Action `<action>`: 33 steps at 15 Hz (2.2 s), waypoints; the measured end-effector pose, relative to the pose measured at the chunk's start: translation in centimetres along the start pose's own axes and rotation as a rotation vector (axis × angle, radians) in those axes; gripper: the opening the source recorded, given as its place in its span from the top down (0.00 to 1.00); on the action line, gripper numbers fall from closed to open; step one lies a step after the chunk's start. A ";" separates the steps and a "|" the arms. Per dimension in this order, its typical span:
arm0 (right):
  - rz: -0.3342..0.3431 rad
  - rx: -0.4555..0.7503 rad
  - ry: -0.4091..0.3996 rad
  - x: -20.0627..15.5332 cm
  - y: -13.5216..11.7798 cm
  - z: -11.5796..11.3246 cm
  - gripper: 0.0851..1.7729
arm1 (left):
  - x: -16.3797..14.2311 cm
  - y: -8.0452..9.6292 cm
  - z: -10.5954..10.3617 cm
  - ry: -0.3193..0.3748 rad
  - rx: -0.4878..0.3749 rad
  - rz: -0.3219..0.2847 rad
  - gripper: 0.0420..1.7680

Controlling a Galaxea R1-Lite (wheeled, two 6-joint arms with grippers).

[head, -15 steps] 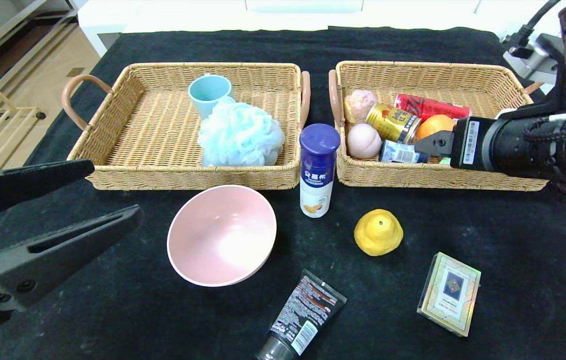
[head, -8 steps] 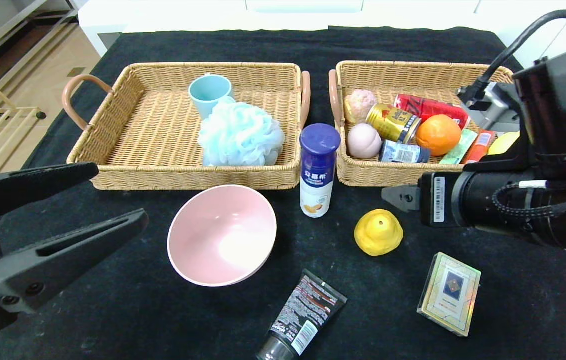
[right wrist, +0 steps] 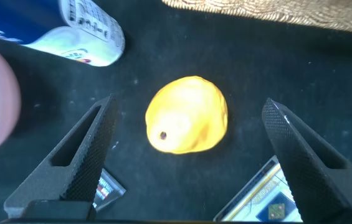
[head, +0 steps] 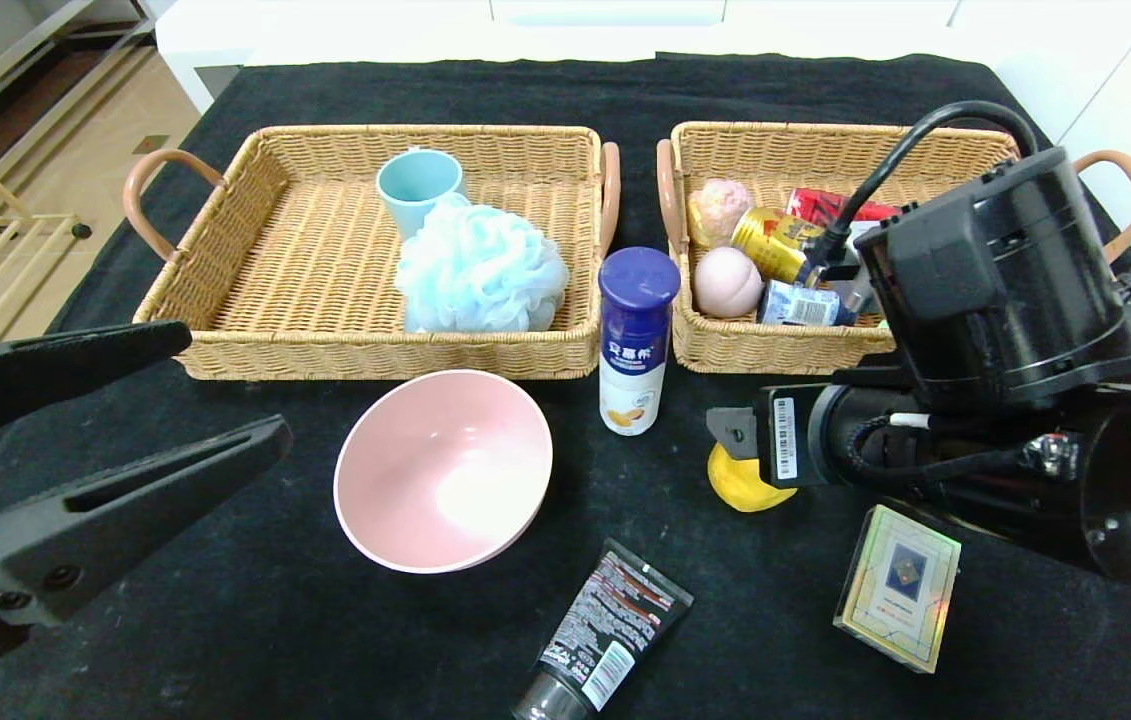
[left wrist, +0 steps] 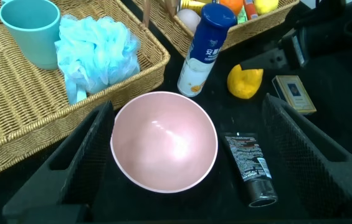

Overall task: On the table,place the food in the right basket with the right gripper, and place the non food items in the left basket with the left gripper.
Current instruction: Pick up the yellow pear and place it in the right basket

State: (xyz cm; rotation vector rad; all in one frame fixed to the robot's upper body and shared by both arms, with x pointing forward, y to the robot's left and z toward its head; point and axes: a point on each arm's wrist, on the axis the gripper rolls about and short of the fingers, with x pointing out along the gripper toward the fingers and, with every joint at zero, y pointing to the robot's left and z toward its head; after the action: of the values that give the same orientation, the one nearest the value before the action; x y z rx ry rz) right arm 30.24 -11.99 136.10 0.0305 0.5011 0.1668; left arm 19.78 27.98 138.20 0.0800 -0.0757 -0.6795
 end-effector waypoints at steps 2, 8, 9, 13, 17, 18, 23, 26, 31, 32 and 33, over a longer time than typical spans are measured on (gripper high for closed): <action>-0.008 -0.007 0.010 0.6 0.3 -0.3 0.04 | 0.0 0.0 0.0 -0.002 0.000 0.000 0.03; -0.077 0.021 0.011 2.5 0.7 -1.0 0.04 | -0.1 0.0 0.2 -0.008 0.002 0.001 0.03; -0.085 0.019 0.016 2.9 0.6 -1.1 0.04 | -0.1 0.0 0.2 -0.008 0.002 0.001 0.03; -0.098 0.010 0.032 3.6 0.8 -1.5 0.04 | -0.2 0.0 0.2 -0.013 0.003 0.002 0.03; -0.106 0.001 0.046 4.3 1.1 -1.9 0.04 | -0.4 -0.1 0.4 -0.022 0.006 0.003 0.03; -0.108 -0.001 0.050 4.5 1.2 -2.0 0.04 | -0.4 -0.1 0.4 -0.023 0.006 0.003 0.03; -0.115 -0.009 0.064 5.2 1.4 -2.4 0.04 | -0.6 -0.1 0.6 -0.030 0.008 0.003 0.03; -0.115 -0.009 0.065 5.3 1.5 -2.4 0.28 | -0.6 -0.1 0.6 -0.033 0.012 0.004 0.03; -0.118 -0.012 0.070 5.6 1.6 -2.6 0.35 | -0.9 -0.2 0.8 -0.043 0.015 0.004 0.03; -0.119 -0.014 0.071 5.6 1.6 -2.7 0.35 | -0.9 -0.2 0.8 -0.044 0.015 0.005 0.03; -0.120 -0.014 0.073 5.7 1.6 -2.7 0.35 | -0.9 -0.2 0.8 -0.045 0.015 0.005 0.03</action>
State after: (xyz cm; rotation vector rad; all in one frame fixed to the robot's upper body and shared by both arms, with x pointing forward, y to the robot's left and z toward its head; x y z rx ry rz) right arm 33.61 -9.48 131.15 -0.0194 0.5725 0.0545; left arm 18.89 28.39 138.92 0.0793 -0.1239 -0.6763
